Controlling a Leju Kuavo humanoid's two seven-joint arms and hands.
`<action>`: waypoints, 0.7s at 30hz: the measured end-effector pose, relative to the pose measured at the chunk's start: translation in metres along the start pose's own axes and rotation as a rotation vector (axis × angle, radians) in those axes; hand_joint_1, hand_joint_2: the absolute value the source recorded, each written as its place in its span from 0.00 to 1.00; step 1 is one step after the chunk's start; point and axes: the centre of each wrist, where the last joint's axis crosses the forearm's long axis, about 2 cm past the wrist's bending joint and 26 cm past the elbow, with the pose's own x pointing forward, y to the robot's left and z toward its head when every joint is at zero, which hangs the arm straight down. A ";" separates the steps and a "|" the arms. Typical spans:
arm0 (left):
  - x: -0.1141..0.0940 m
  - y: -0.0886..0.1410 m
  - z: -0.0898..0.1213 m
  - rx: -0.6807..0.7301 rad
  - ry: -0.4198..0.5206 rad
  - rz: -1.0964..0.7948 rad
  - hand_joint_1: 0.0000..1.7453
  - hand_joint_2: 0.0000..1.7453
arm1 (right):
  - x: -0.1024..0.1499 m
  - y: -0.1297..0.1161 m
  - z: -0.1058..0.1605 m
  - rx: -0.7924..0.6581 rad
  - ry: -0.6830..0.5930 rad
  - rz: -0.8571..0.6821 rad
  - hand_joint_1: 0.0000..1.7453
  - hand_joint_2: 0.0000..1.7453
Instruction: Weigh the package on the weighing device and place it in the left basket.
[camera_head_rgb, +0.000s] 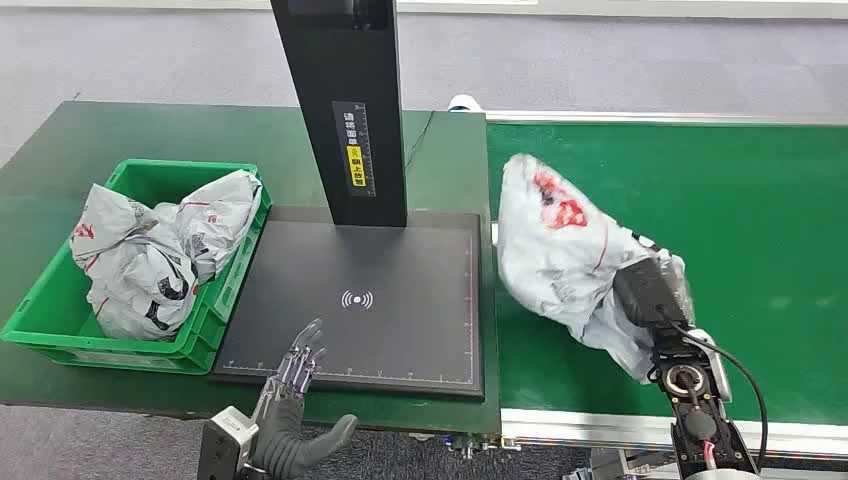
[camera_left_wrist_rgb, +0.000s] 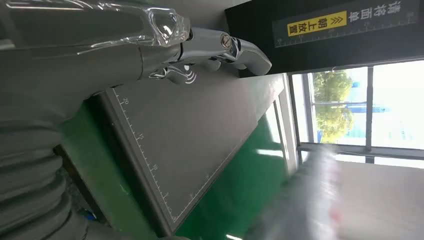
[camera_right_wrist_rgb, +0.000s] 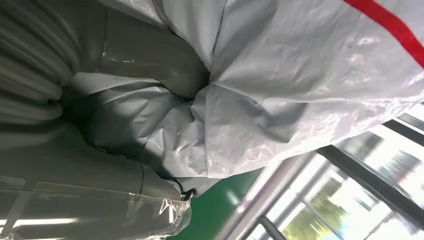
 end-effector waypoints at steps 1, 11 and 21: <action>0.000 0.000 0.000 0.001 -0.002 0.000 0.00 1.00 | 0.002 -0.001 0.000 -0.025 -0.015 -0.039 0.99 1.00; -0.002 0.000 0.000 0.012 -0.013 -0.003 0.00 1.00 | 0.041 -0.009 0.002 -0.356 -0.244 -0.399 0.99 1.00; -0.002 -0.001 0.001 0.019 -0.017 -0.004 0.00 1.00 | 0.078 0.018 -0.001 -0.205 -0.369 -0.480 0.99 1.00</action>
